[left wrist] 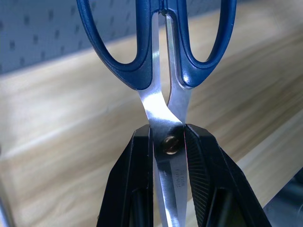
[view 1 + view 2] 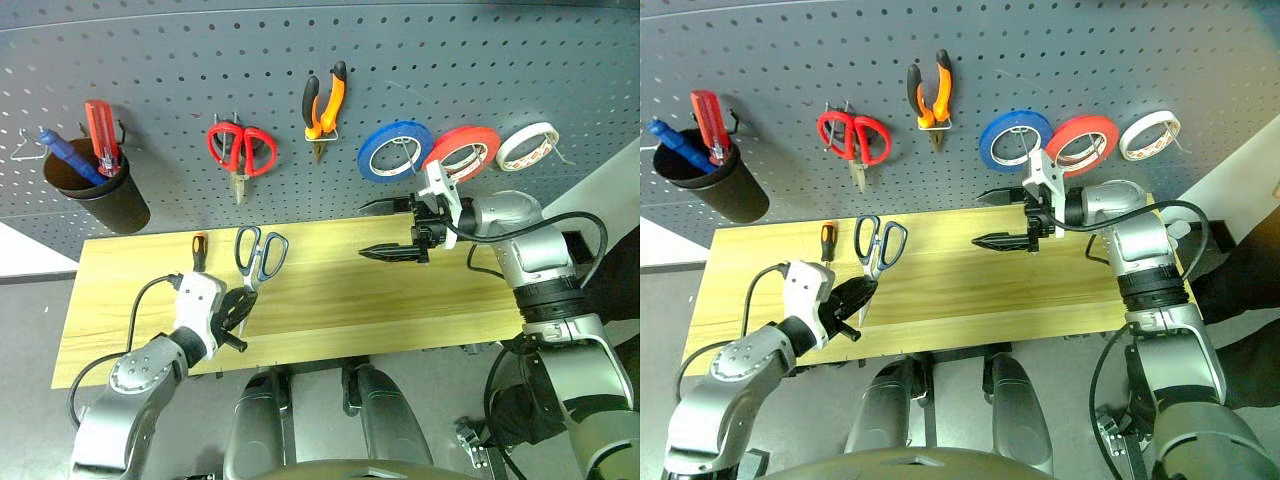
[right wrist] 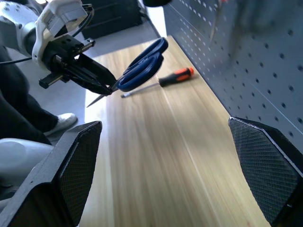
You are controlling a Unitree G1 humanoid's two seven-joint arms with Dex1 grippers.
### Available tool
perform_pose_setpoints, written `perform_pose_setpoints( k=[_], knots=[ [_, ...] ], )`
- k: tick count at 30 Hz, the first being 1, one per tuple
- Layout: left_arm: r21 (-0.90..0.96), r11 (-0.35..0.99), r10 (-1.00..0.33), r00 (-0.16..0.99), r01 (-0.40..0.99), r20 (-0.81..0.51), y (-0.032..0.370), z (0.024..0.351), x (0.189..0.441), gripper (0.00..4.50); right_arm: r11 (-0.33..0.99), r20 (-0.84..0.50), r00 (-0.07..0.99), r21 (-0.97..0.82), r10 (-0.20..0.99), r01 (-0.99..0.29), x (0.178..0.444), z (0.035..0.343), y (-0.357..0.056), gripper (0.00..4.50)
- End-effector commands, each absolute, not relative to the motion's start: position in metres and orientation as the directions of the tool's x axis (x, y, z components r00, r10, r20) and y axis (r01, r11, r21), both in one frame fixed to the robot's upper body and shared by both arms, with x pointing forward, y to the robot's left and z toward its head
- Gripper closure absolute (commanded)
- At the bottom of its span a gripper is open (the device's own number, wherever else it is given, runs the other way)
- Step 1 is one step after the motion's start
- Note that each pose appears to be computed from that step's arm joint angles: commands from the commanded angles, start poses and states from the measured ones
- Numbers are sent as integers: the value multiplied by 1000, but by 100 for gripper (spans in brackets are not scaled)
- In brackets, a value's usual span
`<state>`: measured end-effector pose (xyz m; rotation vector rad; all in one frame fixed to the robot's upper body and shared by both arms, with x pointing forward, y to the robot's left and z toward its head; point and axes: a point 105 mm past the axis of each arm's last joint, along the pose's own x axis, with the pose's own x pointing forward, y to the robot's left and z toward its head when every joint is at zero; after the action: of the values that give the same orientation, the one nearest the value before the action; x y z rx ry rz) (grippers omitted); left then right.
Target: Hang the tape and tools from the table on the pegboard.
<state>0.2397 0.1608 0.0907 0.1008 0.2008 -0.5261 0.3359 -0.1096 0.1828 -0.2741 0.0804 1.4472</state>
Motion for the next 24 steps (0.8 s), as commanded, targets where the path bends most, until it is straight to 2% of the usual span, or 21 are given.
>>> perform_pose_setpoints(
  k=[1, 4, 8, 12, 17, 24],
  knots=[
    [169, 795, -574, 812, 583, -104, 149, 113, 222, 383, 88, -197, 127, -196, 972, -977, 334, 201, -112, 0],
    [163, 831, -538, 843, 532, -6, 155, 125, 227, 383, 85, -191, 125, -205, 974, -975, 334, 206, -112, 0],
    [243, 774, -627, 761, 584, 168, 146, 158, 228, 383, 83, -175, 121, -210, 977, -974, 332, 212, -113, 0],
    [276, 798, -600, 746, 535, 289, 153, 182, 235, 383, 79, -169, 115, -209, 979, -975, 332, 214, -113, 0],
    [315, 798, -602, 709, 514, 368, 158, 199, 228, 383, 82, -171, 121, -222, 978, -972, 334, 217, -114, 0],
    [321, 831, -554, 724, 454, 411, 170, 205, 241, 383, 76, -103, 99, -212, 990, -974, 330, 230, -114, 0]
  ],
)
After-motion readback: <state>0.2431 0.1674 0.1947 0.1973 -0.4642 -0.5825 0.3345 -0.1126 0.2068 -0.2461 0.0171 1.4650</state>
